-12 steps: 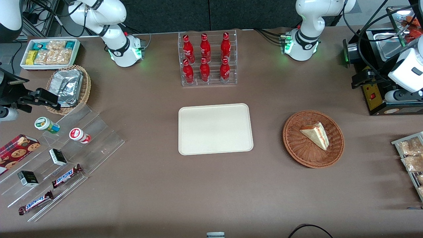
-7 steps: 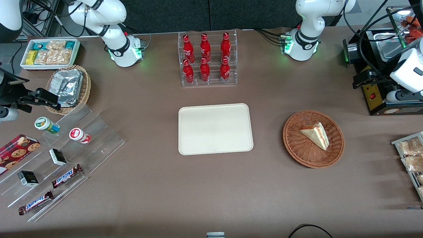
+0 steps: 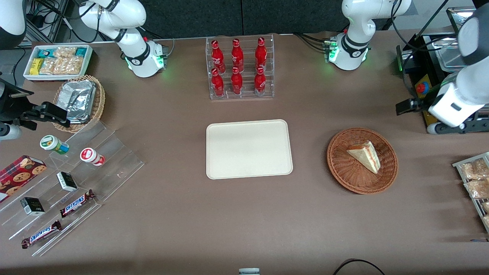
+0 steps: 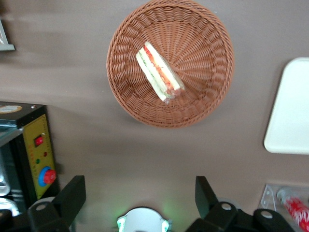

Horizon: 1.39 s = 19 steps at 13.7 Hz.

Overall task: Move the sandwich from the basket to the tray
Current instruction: 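Move the left gripper toward the wicker basket with the sandwich, then lower the open left gripper over the wrapped sandwich in the basket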

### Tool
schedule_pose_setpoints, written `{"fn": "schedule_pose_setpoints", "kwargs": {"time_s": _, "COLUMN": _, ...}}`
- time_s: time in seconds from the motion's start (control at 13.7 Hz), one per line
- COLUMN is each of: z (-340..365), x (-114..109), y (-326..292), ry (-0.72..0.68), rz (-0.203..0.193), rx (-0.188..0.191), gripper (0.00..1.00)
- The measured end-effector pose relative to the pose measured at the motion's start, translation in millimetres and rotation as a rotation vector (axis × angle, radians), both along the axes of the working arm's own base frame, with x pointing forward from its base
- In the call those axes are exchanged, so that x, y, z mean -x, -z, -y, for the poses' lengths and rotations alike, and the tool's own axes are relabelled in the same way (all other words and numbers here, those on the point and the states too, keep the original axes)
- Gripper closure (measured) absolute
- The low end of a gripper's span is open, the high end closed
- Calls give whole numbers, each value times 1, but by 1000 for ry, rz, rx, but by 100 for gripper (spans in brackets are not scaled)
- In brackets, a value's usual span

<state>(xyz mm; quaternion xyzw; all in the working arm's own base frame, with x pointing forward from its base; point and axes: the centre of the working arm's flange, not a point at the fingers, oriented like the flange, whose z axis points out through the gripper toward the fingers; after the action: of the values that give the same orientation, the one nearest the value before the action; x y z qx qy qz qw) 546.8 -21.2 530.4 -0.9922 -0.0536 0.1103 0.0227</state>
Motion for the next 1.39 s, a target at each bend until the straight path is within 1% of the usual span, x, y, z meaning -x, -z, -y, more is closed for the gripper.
{"fn": "schedule_pose_setpoints", "kwargs": {"time_s": 0.15, "z": 1, "x": -4, "y": 29, "ry": -73, "rz": 38, "rx": -17, "gripper": 0}}
{"fn": "schedule_pose_setpoints", "kwargs": {"time_s": 0.36, "z": 15, "x": -5, "y": 69, "ry": -231, "rz": 104, "rx": -42, "gripper": 0}}
{"fn": "schedule_pose_setpoints", "kwargs": {"time_s": 0.51, "z": 24, "x": -2, "y": 91, "ry": -300, "rz": 122, "rx": -52, "gripper": 0}}
{"fn": "schedule_pose_setpoints", "kwargs": {"time_s": 0.73, "z": 25, "x": -1, "y": 117, "ry": -446, "rz": 180, "rx": -57, "gripper": 0}}
{"fn": "schedule_pose_setpoints", "kwargs": {"time_s": 0.8, "z": 25, "x": 0, "y": 128, "ry": -489, "rz": 189, "rx": -59, "gripper": 0}}
{"fn": "schedule_pose_setpoints", "kwargs": {"time_s": 0.88, "z": 25, "x": 3, "y": 139, "ry": -515, "rz": 190, "rx": -62, "gripper": 0}}
{"fn": "schedule_pose_setpoints", "kwargs": {"time_s": 1.02, "z": 25, "x": 8, "y": 162, "ry": -541, "rz": 195, "rx": -61, "gripper": 0}}
{"fn": "schedule_pose_setpoints", "kwargs": {"time_s": 1.17, "z": 25, "x": 11, "y": 185, "ry": -551, "rz": 211, "rx": -53, "gripper": 0}}
{"fn": "schedule_pose_setpoints", "kwargs": {"time_s": 1.24, "z": 25, "x": 12, "y": 194, "ry": -553, "rz": 210, "rx": -53, "gripper": 0}}
{"fn": "schedule_pose_setpoints", "kwargs": {"time_s": 1.39, "z": 25, "x": 13, "y": 207, "ry": -554, "rz": 193, "rx": -58, "gripper": 0}}
